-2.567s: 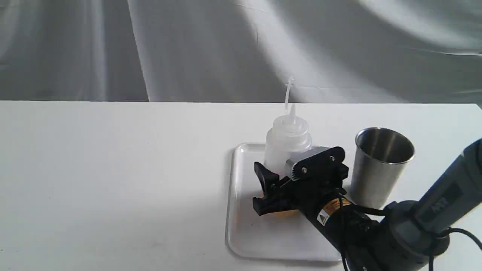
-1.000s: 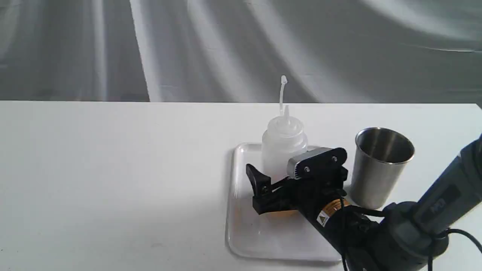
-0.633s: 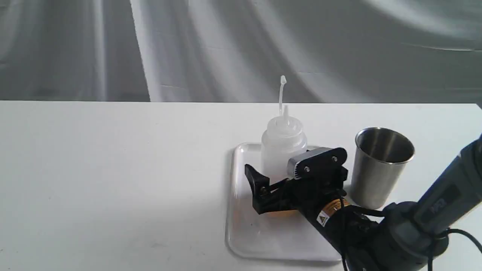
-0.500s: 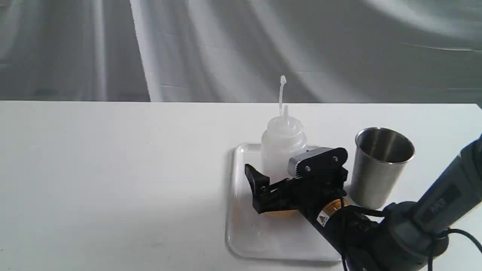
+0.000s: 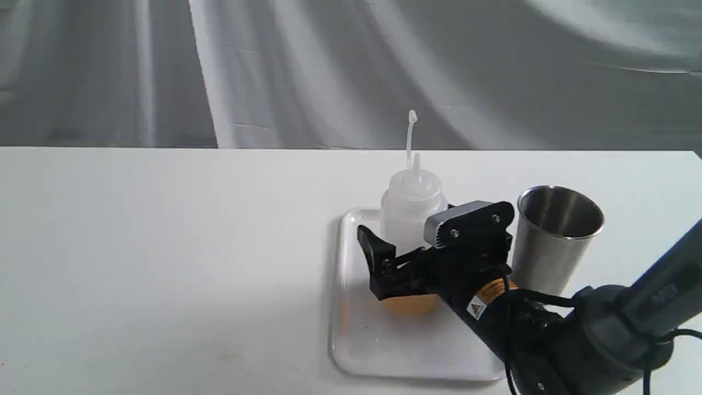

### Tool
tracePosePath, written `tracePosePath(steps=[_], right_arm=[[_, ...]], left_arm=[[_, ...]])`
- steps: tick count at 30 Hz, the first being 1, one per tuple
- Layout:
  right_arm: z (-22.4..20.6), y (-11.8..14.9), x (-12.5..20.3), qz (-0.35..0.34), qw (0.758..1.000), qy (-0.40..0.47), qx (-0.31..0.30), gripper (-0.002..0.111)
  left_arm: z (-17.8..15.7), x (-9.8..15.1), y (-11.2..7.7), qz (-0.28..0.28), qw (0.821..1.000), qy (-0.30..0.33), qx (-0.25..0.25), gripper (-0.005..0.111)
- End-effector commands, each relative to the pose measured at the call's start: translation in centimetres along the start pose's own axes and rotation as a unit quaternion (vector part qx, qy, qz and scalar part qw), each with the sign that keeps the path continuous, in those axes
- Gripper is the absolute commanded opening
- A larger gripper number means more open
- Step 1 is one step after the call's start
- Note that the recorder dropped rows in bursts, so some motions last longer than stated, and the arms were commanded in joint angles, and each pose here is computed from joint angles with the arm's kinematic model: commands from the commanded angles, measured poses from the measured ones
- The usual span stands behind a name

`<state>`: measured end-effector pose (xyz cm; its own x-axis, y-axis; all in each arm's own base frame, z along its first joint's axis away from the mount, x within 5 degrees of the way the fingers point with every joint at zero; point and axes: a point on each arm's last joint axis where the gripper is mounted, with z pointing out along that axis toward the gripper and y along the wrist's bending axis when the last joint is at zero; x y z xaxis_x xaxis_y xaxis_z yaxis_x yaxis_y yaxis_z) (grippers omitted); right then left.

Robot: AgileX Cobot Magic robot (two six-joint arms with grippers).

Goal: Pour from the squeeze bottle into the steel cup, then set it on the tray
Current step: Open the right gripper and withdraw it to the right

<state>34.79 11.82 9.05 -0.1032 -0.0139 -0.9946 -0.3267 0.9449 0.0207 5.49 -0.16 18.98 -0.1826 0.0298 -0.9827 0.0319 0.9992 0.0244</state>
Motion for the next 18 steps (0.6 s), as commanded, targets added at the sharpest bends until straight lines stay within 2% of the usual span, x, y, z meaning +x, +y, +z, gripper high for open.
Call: tracePosePath(steps=[1,18], right_arm=[[-0.6,0.3,-0.8,-0.015,1.0,-0.004,-0.009,0.105],[-4.0,0.7,-2.4,-0.023,0.999,0.008,-0.028,0.105]], left_arm=[[0.0,0.1,0.0,-0.004,1.0,-0.003,-0.001,0.0],[0.0,0.1,0.0,-0.002,1.0,-0.003,-0.001,0.0]])
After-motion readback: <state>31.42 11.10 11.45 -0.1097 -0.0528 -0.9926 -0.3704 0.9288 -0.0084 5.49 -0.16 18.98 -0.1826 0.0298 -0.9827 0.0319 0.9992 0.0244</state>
